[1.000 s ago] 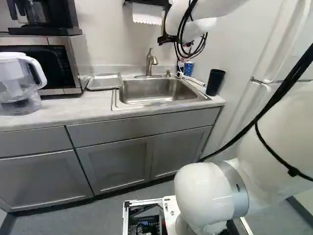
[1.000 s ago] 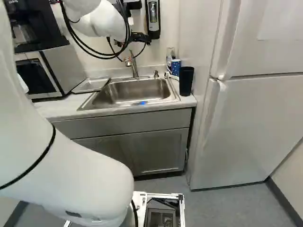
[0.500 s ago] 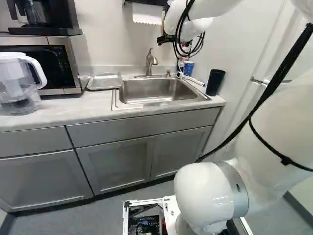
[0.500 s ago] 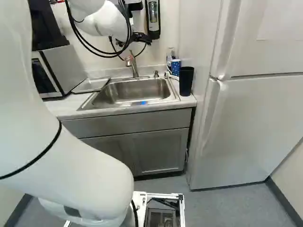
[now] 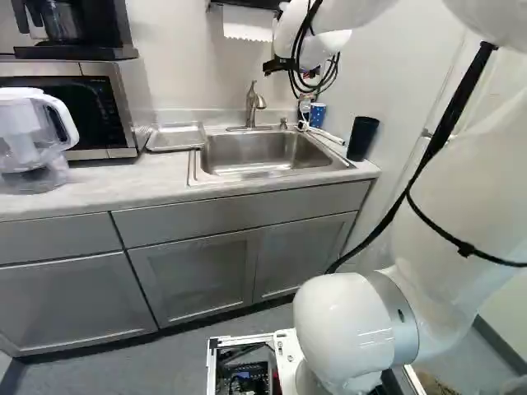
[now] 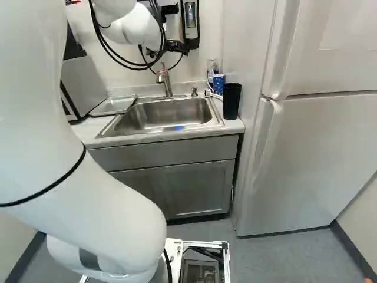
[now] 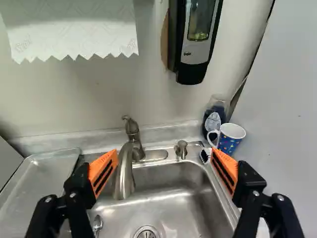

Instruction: Rinse the cup and place it in the tray

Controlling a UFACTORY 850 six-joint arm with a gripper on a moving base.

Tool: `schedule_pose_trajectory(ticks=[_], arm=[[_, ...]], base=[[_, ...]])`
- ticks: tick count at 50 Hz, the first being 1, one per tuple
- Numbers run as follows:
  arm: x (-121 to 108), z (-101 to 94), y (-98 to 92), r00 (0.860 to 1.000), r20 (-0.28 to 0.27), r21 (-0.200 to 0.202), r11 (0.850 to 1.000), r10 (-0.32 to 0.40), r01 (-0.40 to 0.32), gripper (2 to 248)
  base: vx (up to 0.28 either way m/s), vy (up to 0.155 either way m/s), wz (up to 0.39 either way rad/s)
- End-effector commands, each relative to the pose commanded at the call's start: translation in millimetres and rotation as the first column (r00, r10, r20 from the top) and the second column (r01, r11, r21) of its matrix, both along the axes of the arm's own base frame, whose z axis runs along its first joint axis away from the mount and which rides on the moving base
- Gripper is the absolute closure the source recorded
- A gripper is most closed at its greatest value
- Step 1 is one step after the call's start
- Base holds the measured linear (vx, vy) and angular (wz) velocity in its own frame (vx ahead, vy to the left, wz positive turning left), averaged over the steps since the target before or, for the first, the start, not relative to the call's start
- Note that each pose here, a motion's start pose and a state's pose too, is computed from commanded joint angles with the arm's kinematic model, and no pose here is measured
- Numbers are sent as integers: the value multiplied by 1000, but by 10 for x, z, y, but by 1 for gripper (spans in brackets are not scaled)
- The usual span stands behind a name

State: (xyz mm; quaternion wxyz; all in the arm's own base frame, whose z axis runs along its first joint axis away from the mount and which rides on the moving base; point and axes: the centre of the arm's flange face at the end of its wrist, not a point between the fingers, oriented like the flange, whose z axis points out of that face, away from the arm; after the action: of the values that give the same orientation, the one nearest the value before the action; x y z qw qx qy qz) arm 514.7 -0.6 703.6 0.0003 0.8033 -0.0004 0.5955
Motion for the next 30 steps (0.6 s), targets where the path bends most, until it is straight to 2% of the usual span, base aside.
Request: schedule_pose_trajectory(ticks=[30], arm=[[407,-19,47,1000,-22,0,1000,9,-9,3]], base=[[0,0,0]])
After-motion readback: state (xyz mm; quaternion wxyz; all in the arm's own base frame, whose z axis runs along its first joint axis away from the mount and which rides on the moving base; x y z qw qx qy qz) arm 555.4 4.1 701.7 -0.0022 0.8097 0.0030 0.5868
